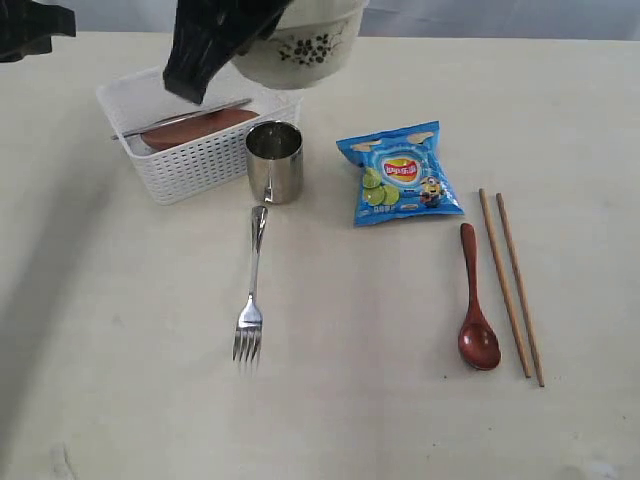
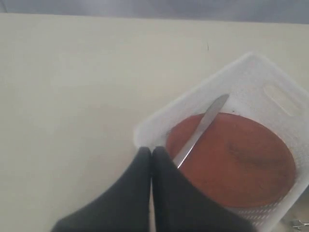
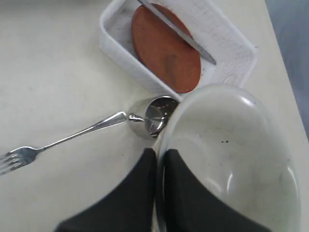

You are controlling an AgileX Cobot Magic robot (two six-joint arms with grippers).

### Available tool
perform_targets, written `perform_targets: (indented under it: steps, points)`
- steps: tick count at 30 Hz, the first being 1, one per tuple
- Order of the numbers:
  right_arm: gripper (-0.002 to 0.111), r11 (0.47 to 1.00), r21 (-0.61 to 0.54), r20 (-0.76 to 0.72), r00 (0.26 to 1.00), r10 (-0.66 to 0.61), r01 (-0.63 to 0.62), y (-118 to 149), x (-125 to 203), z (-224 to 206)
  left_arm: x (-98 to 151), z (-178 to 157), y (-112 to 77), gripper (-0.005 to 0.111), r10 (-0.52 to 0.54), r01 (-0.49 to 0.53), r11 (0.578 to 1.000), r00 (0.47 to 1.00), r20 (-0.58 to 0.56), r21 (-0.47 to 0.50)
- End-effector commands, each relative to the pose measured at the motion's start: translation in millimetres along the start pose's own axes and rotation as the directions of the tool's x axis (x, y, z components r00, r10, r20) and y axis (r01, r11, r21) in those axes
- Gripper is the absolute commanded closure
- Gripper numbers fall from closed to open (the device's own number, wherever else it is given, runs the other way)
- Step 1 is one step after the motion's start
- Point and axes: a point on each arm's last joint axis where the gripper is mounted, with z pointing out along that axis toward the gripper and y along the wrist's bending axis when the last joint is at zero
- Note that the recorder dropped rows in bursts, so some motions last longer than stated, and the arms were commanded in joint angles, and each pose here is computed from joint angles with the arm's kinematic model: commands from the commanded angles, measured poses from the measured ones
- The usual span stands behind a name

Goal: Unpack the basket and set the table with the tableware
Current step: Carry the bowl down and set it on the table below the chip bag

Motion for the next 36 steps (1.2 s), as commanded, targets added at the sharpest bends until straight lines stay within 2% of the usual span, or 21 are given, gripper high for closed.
perform_targets:
  steps: [1, 4, 6, 8, 11, 15, 17, 36]
  points:
    - [0.109, 0.999, 0.038, -0.084, 0.996, 0.036, -0.032, 42.0, 28.3, 2.7, 1.2, -2.8, -0.1, 0.107, -0.012, 0.012, 1.0, 1.0, 0.0, 0.005]
    - [0.109, 0.996, 0.012, -0.042, 0.996, 0.084, -0.084, 73.2, 56.9, 26.7, 1.3, -2.8, -0.3, 0.107, -0.015, 0.015, 1.0, 1.0, -0.002, 0.007]
    - [0.109, 0.994, 0.024, 0.035, 0.994, 0.107, -0.107, 95.5, 82.9, 46.0, 1.3, -2.8, -0.3, 0.107, -0.015, 0.015, 1.0, 1.0, -0.002, 0.007]
    - [0.109, 0.992, 0.019, 0.056, 0.99, 0.127, -0.128, 107.9, 97.8, 56.8, 1.3, -2.8, -0.3, 0.107, -0.015, 0.015, 1.0, 1.0, -0.002, 0.007]
    - [0.109, 0.988, 0.038, 0.01, 0.989, 0.151, -0.151, 114.9, 117.1, 70.7, 1.3, -2.8, -0.3, 0.107, -0.015, 0.015, 1.0, 1.0, -0.002, 0.007]
    - [0.109, 0.975, 0.043, 0.077, 0.974, 0.214, -0.218, 118.5, 122.5, 79.3, 1.5, -2.8, -0.4, 0.107, -0.013, 0.013, 1.0, 1.0, -0.003, 0.008]
    - [0.109, 0.965, 0.062, 0.045, 0.967, 0.252, -0.254, 119.6, 127.3, 84.6, 1.5, -2.8, -0.4, 0.107, -0.013, 0.013, 1.0, 1.0, -0.003, 0.008]
    - [0.109, 0.955, 0.028, -0.032, 0.955, 0.295, -0.294, 131.3, 131.3, 104.0, 2.1, -2.8, -0.8, 0.107, -0.006, 0.006, 1.0, 1.0, -0.01, 0.013]
